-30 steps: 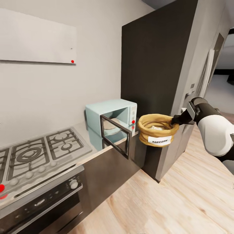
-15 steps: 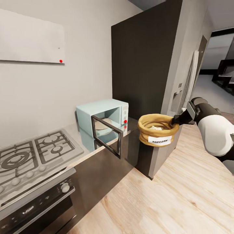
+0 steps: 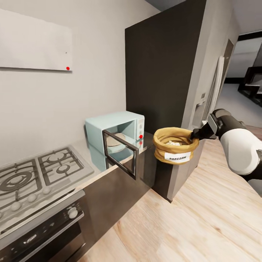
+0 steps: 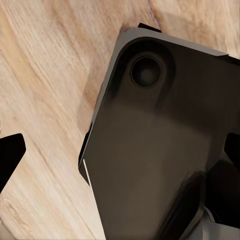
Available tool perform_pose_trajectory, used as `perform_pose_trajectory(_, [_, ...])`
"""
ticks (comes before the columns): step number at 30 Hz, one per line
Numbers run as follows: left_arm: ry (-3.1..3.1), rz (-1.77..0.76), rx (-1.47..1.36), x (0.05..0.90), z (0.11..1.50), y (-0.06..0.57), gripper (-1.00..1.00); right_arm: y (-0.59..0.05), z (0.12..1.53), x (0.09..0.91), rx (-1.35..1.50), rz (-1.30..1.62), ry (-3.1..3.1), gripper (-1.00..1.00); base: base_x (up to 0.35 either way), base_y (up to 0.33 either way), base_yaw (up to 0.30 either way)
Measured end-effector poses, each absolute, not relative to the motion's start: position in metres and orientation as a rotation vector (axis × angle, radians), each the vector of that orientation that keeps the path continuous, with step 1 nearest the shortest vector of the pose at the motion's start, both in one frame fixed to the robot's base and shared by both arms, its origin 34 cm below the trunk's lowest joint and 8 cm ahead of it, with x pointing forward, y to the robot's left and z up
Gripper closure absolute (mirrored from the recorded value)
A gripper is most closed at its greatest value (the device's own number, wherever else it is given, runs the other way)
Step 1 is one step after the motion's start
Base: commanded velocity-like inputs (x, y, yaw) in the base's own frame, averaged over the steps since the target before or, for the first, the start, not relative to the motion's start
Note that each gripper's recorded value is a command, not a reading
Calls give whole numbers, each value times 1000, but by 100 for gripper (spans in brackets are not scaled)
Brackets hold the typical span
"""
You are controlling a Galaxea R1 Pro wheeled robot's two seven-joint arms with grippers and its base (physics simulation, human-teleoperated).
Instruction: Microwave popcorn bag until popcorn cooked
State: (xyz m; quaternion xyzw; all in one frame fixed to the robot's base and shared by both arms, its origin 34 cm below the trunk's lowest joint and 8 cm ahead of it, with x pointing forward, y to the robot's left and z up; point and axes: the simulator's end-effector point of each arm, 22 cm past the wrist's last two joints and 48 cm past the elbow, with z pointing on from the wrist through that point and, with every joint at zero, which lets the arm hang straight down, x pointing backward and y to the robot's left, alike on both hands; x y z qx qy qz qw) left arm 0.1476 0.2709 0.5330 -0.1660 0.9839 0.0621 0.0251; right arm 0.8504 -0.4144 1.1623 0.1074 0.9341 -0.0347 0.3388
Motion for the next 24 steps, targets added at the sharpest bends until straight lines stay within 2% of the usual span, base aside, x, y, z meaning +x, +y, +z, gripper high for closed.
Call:
perform_pose_trajectory(7, [3042,192,-514,148,533,271,-100,-417,1174,853,288,-88,2403,100,77,72,7])
perform_pose_trajectory(19, [3042,190,-515,148,533,270,-100,-416,1175,854,286,-86,2398,100,2,2,229])
perform_pose_trajectory(24, [3042,190,-515,148,533,270,-100,-422,1175,853,294,-95,2398,100,0,0,69])
